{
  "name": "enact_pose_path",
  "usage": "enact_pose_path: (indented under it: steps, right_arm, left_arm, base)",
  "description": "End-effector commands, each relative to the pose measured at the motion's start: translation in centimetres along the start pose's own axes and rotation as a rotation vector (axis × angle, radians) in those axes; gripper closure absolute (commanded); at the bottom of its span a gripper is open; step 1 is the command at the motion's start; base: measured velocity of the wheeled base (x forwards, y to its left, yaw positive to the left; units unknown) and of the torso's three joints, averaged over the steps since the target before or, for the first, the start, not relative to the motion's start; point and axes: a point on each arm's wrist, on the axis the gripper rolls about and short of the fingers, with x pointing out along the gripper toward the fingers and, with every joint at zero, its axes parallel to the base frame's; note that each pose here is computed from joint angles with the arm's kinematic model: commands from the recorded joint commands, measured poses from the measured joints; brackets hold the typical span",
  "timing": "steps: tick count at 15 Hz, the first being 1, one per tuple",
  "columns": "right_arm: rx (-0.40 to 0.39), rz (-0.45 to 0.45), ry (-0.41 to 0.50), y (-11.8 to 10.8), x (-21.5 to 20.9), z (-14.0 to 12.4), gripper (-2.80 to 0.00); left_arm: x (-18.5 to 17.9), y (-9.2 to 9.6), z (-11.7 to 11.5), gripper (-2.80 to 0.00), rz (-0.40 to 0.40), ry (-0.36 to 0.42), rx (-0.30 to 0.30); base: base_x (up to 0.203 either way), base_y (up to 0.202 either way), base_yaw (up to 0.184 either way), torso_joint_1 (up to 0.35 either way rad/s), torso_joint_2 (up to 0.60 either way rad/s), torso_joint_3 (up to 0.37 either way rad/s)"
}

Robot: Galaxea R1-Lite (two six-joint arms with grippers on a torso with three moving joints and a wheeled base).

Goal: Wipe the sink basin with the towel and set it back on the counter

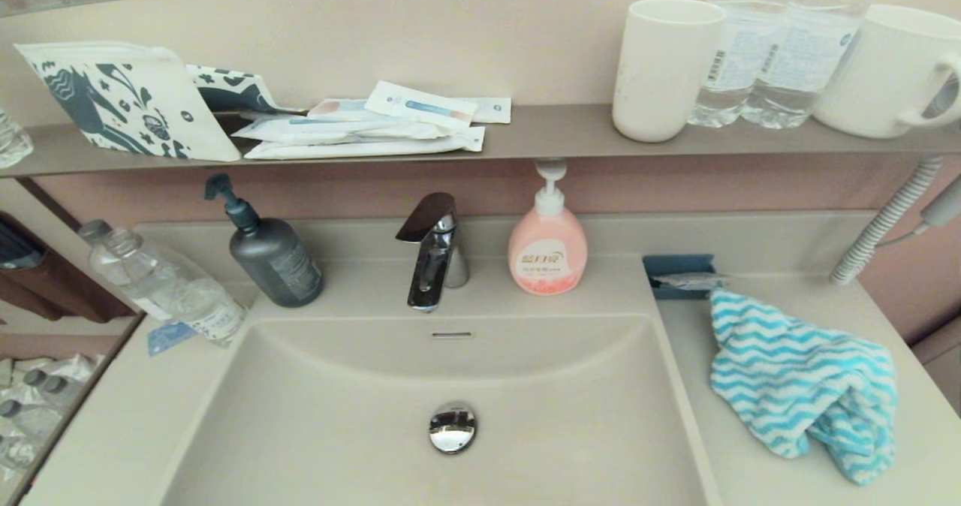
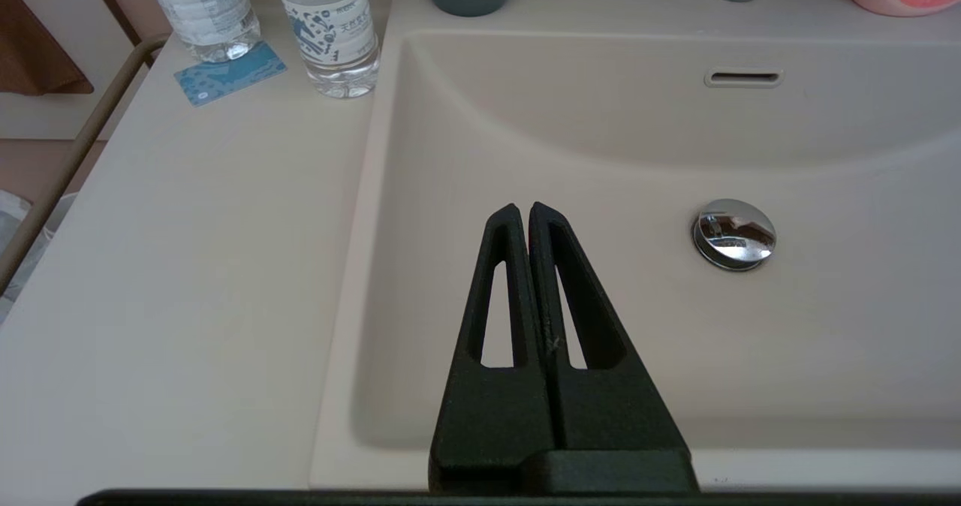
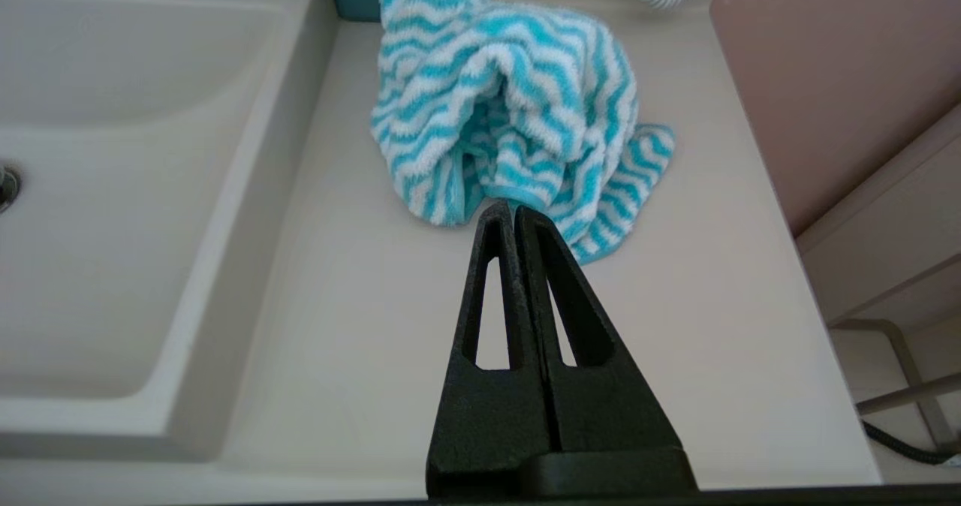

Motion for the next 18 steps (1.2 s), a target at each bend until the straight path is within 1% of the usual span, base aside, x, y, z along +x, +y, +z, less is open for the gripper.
enact_pose_path:
  steps: [1,3,11,14,18]
  right_arm:
    - [-0.005,0.007,0.028,0.08,0.47,-1.37,0.00]
    - [-0.034,0.010,0.035,0.11,0.59,-1.69,0.00]
    - [-0.028,0.025,0.023,0.15,0.74,-1.89,0.00]
    - [-0.067,0.037,-0.008,0.18,0.85,-1.82,0.00]
    - [-0.024,0.034,-0.009,0.17,0.87,-1.84,0.00]
  left_arm:
    - [0.01,0.00,0.00,0.00,0.000,0.001,-0.001]
    - [0.01,0.00,0.00,0.00,0.000,0.001,-0.001]
    - [0.01,0.00,0.00,0.00,0.000,0.001,-0.001]
    - [0.01,0.00,0.00,0.00,0.000,0.001,-0.001]
    - [0.01,0.00,0.00,0.00,0.000,0.001,-0.001]
  base:
    - [0.000,0.000,0.000,0.000,0.00,0.000]
    - [0.000,0.000,0.000,0.000,0.00,0.000]
    - [0.000,0.000,0.000,0.000,0.00,0.000]
    - [0.000,0.000,0.000,0.000,0.00,0.000]
    - [0.000,0.000,0.000,0.000,0.00,0.000]
